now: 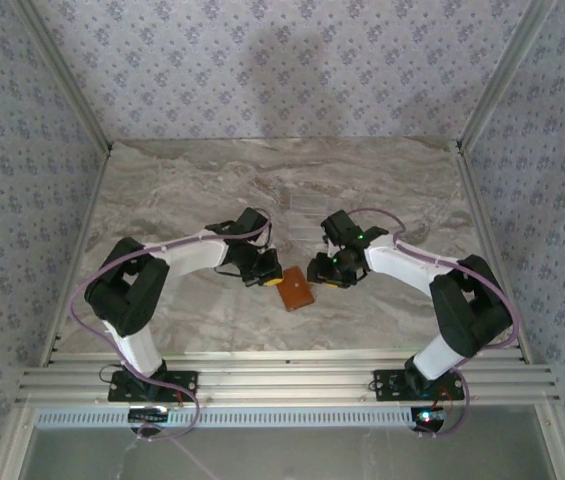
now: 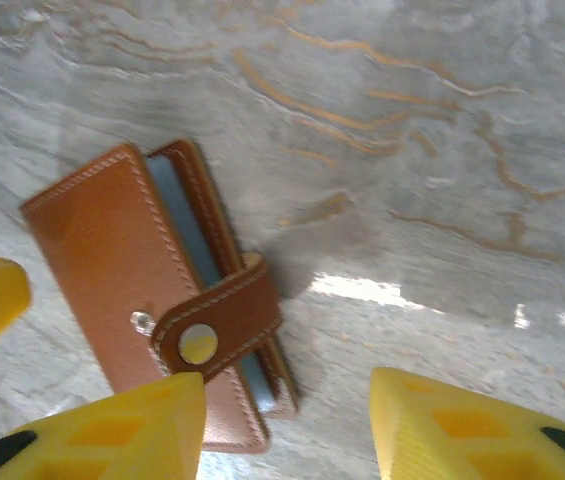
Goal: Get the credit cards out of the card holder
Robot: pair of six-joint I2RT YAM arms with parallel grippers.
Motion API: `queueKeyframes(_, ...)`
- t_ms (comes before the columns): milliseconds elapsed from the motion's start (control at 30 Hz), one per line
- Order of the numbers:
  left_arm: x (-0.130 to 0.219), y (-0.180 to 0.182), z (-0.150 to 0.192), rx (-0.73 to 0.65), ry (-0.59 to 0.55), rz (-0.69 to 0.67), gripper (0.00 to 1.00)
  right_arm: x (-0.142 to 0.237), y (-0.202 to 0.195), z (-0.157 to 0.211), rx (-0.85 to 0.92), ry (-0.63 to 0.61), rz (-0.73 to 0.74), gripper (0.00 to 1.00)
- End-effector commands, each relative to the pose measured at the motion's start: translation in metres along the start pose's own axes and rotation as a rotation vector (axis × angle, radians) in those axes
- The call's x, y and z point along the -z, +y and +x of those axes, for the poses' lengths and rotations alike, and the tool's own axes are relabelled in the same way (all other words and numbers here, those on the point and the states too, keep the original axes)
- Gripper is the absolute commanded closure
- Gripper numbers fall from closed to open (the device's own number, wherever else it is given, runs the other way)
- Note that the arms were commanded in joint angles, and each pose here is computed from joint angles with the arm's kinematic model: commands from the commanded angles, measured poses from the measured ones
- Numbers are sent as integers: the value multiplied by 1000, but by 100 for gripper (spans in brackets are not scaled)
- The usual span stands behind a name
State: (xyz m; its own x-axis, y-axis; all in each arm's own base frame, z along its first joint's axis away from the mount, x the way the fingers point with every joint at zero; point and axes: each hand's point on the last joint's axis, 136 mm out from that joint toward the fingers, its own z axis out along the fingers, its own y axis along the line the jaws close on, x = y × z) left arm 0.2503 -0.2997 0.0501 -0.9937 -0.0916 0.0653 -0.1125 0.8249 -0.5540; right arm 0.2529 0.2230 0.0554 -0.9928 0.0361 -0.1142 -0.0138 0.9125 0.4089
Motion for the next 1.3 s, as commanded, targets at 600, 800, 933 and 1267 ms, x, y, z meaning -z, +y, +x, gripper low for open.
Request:
queueKeyframes(600, 22, -1, 11, -26, -51, -77, 72, -7, -5, -19, 88, 28, 69, 75)
queueKeyframes(800, 24, -6, 18, -41, -67, -104, 54, -4, -1, -14, 64, 24, 24, 93)
queueKeyframes(933, 25, -11, 21, -56, -72, -115, 46, 6, 9, -8, 42, 14, -40, 98)
queueKeyframes(1267, 21, -29, 24, -64, -72, -39, 33, 32, 31, 1, -3, -19, -159, 100)
